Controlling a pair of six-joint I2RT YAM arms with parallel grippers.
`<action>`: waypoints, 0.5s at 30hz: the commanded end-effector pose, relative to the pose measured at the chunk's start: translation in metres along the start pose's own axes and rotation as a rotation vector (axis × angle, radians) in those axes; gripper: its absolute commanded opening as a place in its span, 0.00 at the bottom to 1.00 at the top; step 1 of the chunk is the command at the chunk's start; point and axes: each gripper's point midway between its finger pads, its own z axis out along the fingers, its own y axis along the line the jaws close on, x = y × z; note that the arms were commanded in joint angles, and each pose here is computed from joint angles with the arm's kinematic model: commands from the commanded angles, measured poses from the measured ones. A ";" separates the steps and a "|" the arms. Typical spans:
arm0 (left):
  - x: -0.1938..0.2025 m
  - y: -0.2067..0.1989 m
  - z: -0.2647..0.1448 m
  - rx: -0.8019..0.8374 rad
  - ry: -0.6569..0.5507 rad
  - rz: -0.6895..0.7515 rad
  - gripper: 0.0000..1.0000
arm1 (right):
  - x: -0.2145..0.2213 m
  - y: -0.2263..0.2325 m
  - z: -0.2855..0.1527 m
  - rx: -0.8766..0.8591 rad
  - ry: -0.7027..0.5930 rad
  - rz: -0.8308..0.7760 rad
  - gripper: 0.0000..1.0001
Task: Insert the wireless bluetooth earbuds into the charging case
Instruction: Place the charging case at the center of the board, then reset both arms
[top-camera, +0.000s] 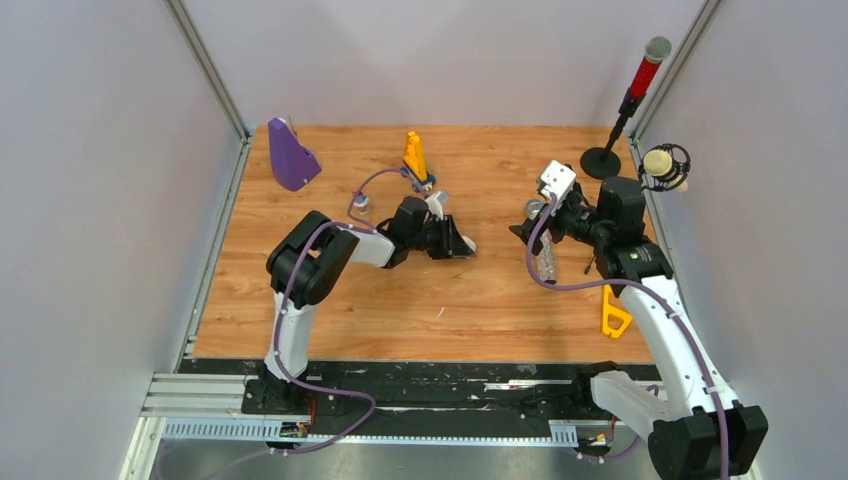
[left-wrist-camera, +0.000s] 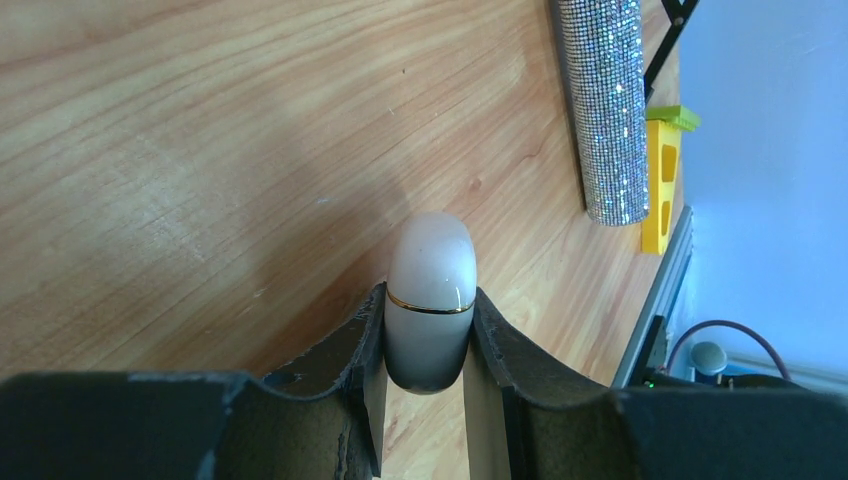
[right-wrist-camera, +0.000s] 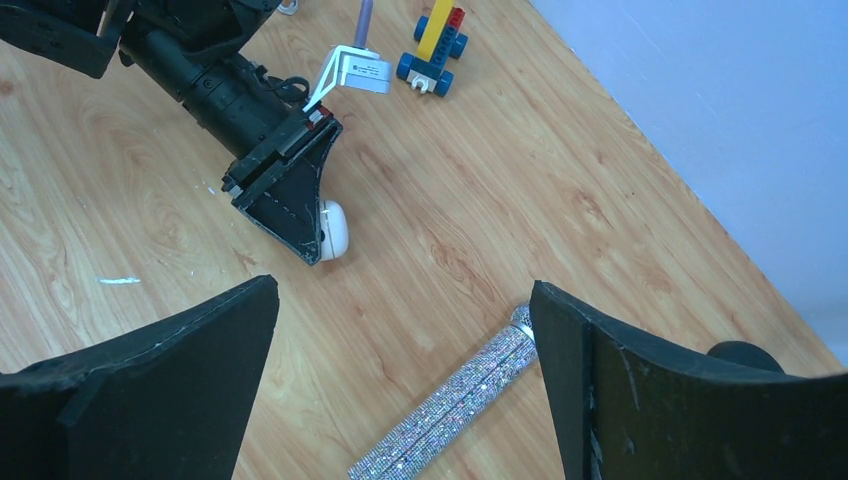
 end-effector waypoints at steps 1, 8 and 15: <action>0.012 0.012 0.005 -0.056 0.041 -0.060 0.31 | -0.018 -0.002 -0.005 0.011 -0.070 -0.047 1.00; 0.007 0.002 -0.003 -0.051 0.028 -0.051 0.89 | -0.017 -0.010 -0.008 0.049 -0.067 -0.058 1.00; -0.003 -0.020 -0.034 -0.066 0.011 0.048 1.00 | -0.016 -0.014 -0.015 0.068 -0.068 -0.034 1.00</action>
